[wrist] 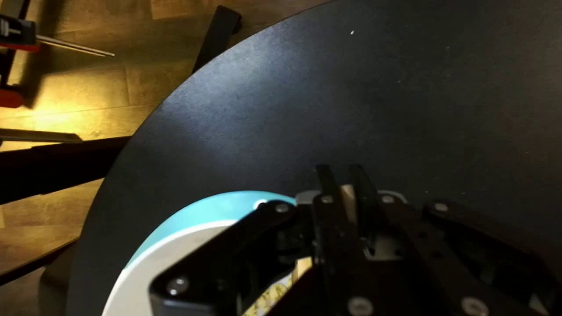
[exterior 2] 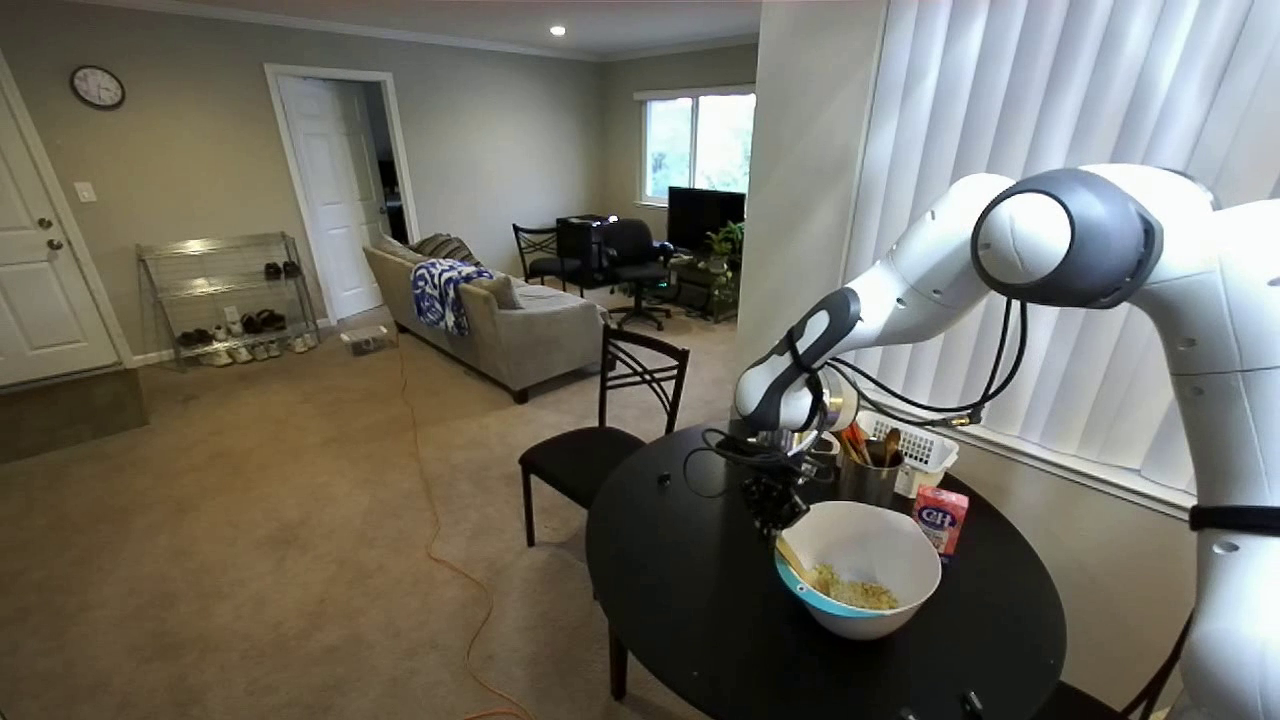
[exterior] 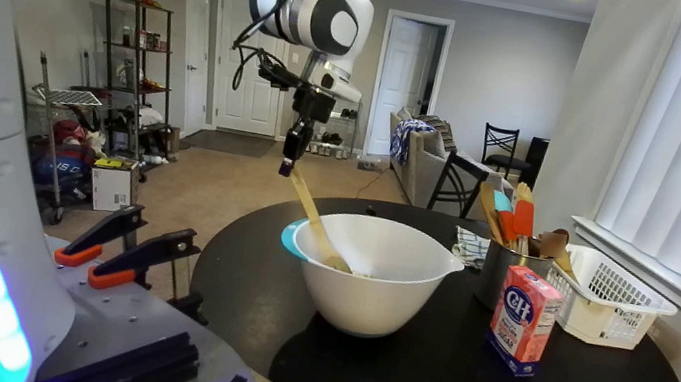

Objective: Pick up the wooden spoon from the white bowl and mix the substance in the white bowl

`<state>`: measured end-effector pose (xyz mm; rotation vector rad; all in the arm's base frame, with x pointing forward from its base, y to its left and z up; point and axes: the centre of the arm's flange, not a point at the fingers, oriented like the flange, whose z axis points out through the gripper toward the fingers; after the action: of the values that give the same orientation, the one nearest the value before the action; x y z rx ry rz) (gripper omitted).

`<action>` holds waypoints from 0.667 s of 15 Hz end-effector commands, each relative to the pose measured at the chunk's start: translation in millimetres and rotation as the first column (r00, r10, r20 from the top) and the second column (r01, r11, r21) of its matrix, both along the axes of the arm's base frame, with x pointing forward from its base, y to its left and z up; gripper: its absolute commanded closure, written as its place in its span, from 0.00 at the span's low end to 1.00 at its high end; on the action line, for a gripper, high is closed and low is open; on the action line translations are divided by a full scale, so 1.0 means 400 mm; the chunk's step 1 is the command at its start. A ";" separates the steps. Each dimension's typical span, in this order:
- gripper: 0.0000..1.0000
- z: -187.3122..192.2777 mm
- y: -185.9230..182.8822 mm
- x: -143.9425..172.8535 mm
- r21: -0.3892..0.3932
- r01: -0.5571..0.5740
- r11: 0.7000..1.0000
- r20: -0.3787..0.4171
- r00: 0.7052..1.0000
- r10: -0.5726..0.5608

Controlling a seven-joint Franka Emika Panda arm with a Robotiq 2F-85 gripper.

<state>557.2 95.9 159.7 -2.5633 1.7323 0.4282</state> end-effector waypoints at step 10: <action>0.97 -0.027 -0.045 -0.034 -0.032 -0.026 0.999 0.256 0.966 0.033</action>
<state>551.5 85.7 149.4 -2.5174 1.6638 0.1789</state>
